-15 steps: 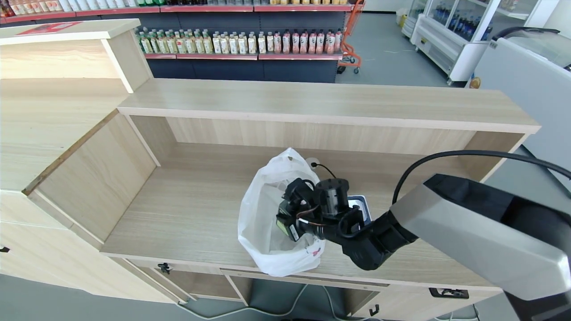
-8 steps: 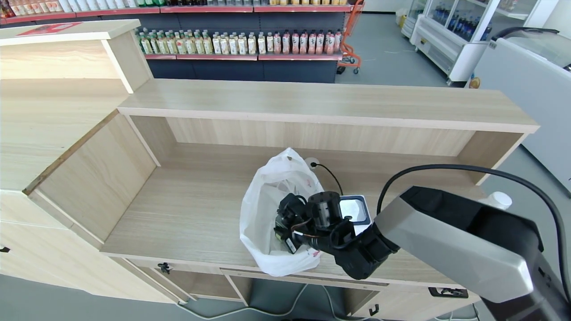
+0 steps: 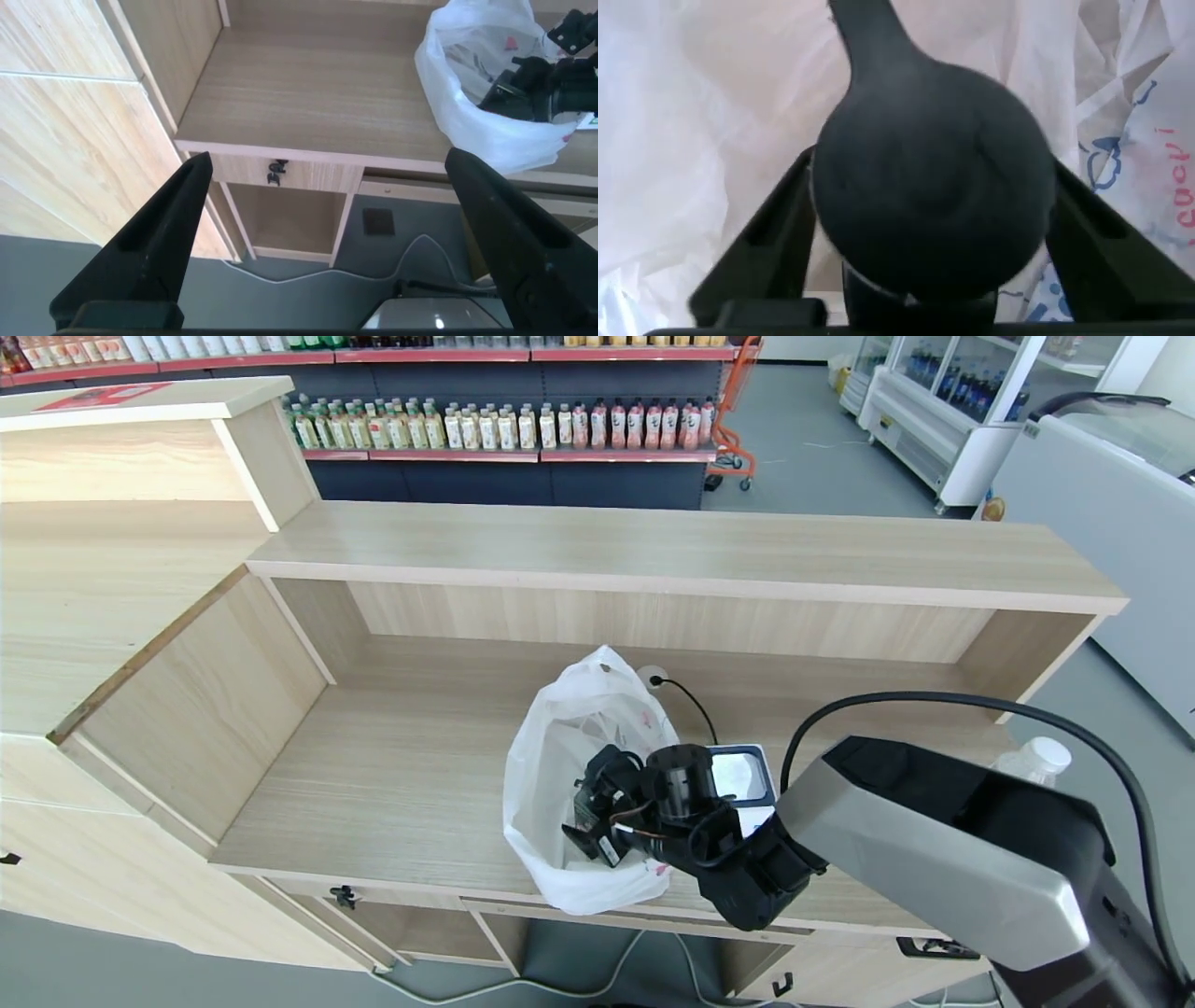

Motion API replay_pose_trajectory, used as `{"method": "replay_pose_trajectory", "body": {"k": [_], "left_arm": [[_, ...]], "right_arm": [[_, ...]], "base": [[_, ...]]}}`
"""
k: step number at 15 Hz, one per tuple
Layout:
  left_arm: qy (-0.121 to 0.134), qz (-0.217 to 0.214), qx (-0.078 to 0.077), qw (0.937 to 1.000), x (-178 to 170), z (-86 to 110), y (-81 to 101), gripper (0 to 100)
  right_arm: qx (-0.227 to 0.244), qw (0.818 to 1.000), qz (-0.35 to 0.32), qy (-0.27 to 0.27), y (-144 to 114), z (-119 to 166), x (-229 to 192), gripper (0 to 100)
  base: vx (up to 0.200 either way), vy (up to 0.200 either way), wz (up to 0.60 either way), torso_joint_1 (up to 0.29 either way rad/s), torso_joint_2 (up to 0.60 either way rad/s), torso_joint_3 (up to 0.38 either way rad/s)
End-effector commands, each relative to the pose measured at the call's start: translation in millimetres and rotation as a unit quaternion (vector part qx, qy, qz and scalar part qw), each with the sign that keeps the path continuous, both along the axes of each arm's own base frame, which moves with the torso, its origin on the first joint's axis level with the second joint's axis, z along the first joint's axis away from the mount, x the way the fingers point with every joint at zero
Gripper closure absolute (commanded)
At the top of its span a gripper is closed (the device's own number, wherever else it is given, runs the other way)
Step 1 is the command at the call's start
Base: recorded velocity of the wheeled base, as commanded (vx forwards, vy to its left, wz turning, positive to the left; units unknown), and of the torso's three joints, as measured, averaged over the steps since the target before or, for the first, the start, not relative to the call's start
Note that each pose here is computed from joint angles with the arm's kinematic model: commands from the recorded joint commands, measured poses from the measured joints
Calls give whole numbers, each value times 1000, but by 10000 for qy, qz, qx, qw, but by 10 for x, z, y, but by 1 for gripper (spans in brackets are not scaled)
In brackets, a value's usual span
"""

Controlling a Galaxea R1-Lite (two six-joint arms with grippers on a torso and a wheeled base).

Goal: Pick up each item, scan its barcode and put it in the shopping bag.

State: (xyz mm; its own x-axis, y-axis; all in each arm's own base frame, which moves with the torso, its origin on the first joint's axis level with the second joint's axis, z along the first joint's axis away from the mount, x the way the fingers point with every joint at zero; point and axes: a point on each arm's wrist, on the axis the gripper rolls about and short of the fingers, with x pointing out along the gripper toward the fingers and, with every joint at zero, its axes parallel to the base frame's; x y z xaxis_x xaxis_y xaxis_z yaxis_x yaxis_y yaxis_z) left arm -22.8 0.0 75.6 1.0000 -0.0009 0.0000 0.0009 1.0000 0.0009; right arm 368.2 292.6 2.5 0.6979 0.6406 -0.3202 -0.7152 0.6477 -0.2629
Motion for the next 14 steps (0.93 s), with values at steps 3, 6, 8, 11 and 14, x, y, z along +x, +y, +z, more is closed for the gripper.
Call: {"method": "replay_pose_trajectory", "body": {"k": [3,6,8,11,14], "left_arm": [[0,-3,-4,10000,0,-1,0,0],[0,-3,3,10000,0,-1,0,0],[0,4,-4,10000,0,-1,0,0],[8,4,-12,10000,1,-1,0,0],[8,4,-20,10000,1,-1,0,0]], "right_arm": [[688,9975,-153,-107,14,470,25,0],[1036,9943,-242,-101,-77,857,-23,0],[1322,9900,-469,-129,-250,1126,30,0],[1885,9744,-1223,103,-878,1743,76,0],[2110,9596,-1860,77,-1589,2166,-275,0]], "base": [[0,0,0,0,0,0],[0,0,0,0,0,0],[0,0,0,0,0,0],[0,0,0,0,0,0],[0,0,0,0,0,0]]}}
